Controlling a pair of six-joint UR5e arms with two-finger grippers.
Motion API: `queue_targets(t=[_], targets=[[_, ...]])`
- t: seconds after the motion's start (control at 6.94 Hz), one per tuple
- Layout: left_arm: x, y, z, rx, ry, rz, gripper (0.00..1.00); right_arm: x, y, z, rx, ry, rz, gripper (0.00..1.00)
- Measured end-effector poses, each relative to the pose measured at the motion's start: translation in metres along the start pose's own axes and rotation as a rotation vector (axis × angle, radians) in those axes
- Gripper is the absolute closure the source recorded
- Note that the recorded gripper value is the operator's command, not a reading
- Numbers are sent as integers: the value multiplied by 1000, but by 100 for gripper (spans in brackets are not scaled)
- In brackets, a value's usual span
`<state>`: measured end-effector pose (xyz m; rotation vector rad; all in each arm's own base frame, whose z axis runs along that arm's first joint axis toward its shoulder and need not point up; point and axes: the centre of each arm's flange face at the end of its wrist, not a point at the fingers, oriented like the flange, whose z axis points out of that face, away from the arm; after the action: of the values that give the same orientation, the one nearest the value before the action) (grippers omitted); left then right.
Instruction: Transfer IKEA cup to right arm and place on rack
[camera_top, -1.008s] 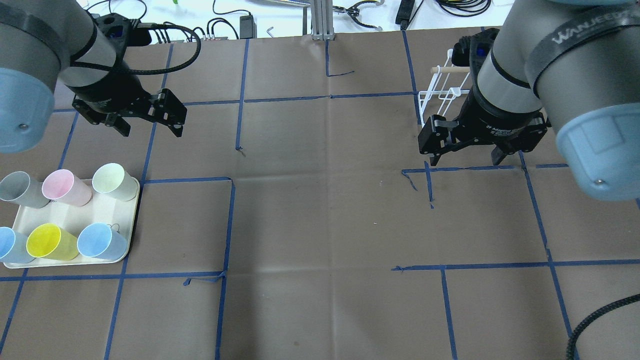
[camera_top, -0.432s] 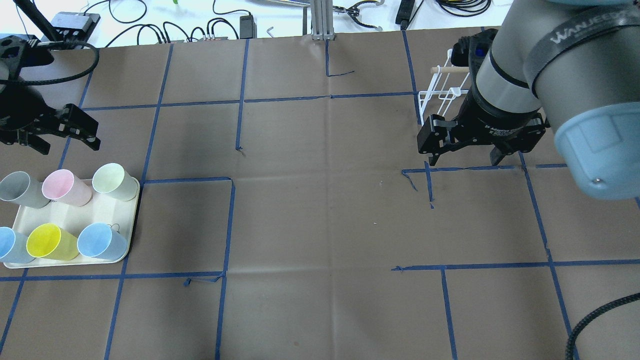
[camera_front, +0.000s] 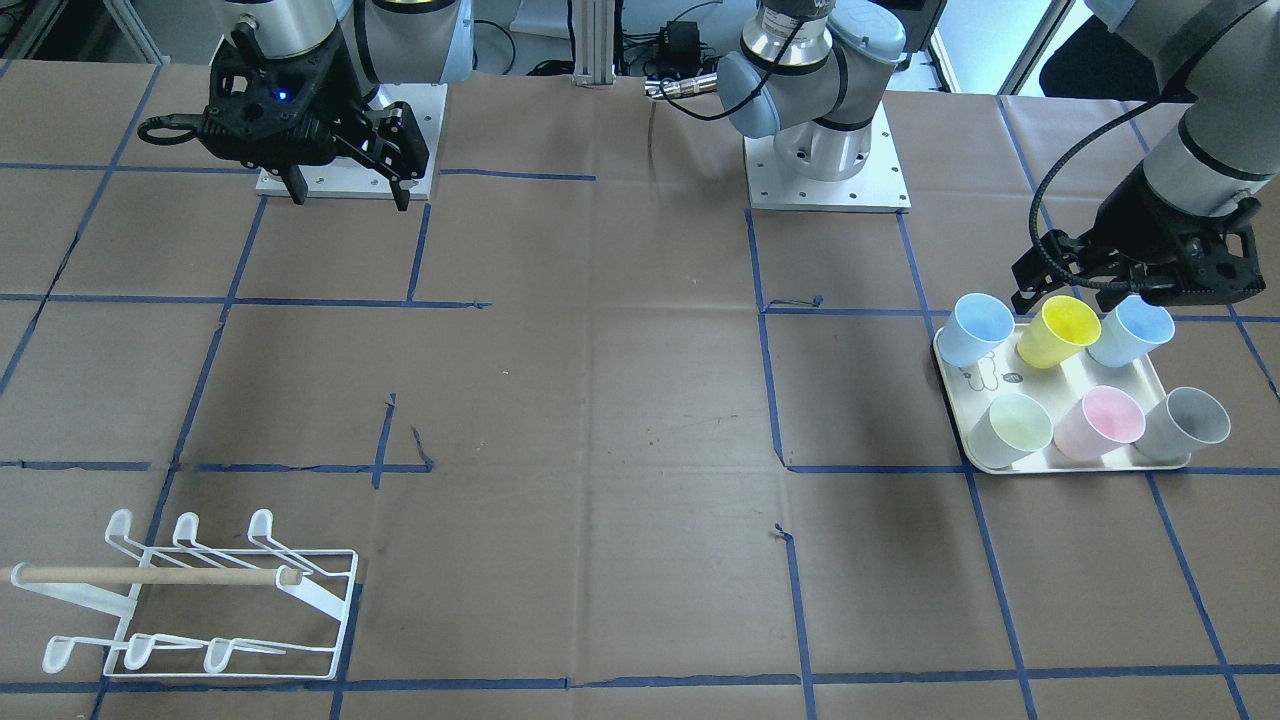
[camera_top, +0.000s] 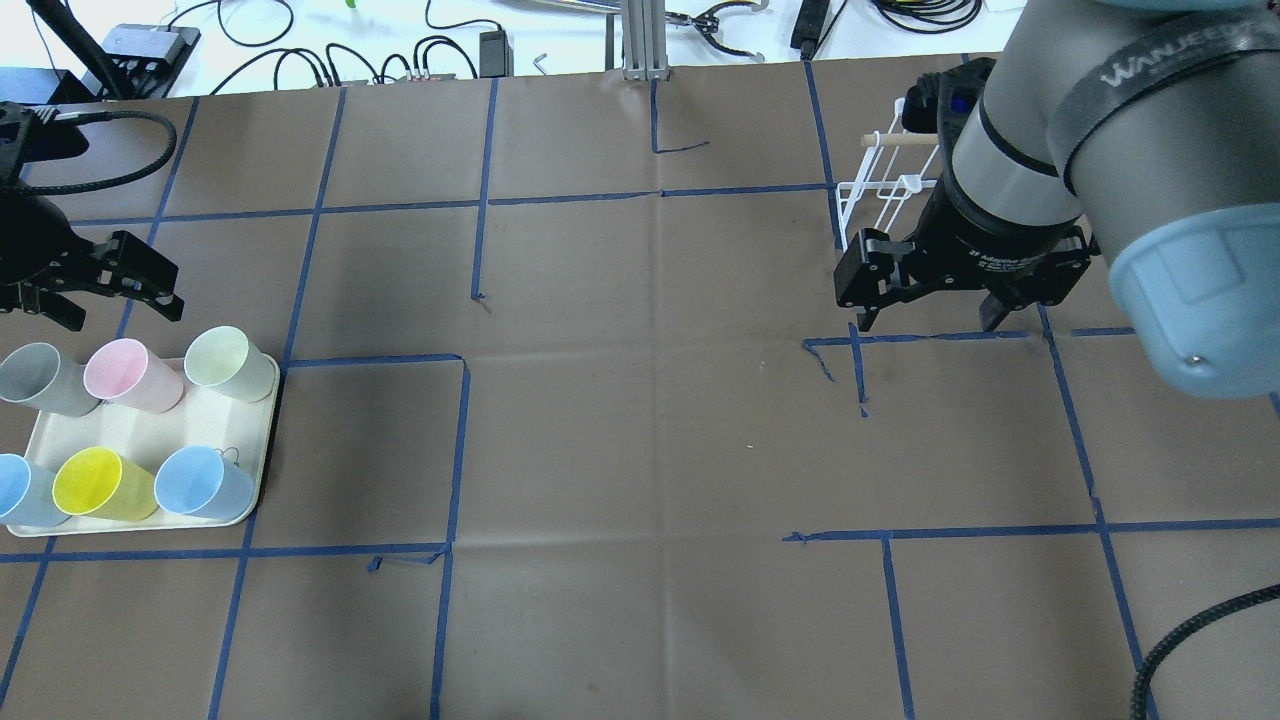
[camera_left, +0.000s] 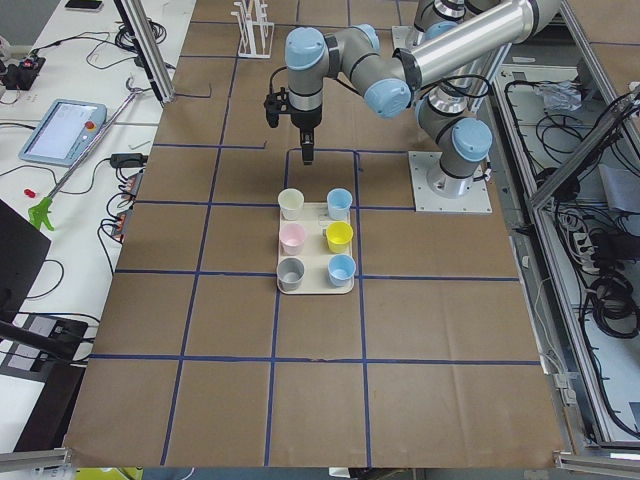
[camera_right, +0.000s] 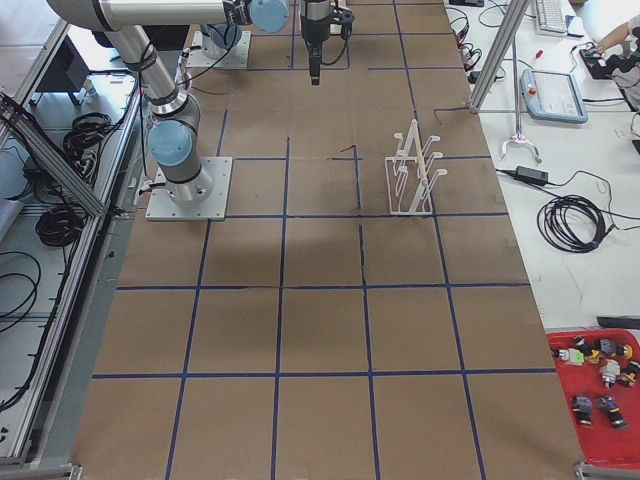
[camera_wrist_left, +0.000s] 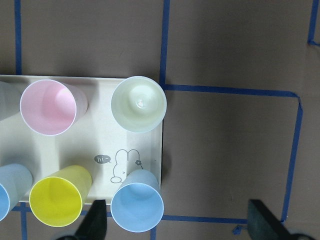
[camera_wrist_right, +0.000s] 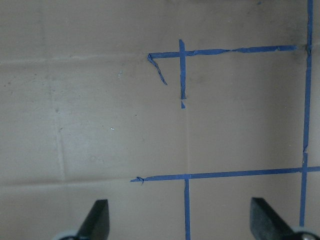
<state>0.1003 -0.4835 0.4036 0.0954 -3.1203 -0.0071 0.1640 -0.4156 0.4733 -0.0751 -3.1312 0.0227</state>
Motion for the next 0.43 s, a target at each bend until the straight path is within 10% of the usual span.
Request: queue_targets(t=[0.43], targets=[[-1, -16, 70, 26, 9, 13, 1, 0, 0, 0, 1, 0, -2, 0]])
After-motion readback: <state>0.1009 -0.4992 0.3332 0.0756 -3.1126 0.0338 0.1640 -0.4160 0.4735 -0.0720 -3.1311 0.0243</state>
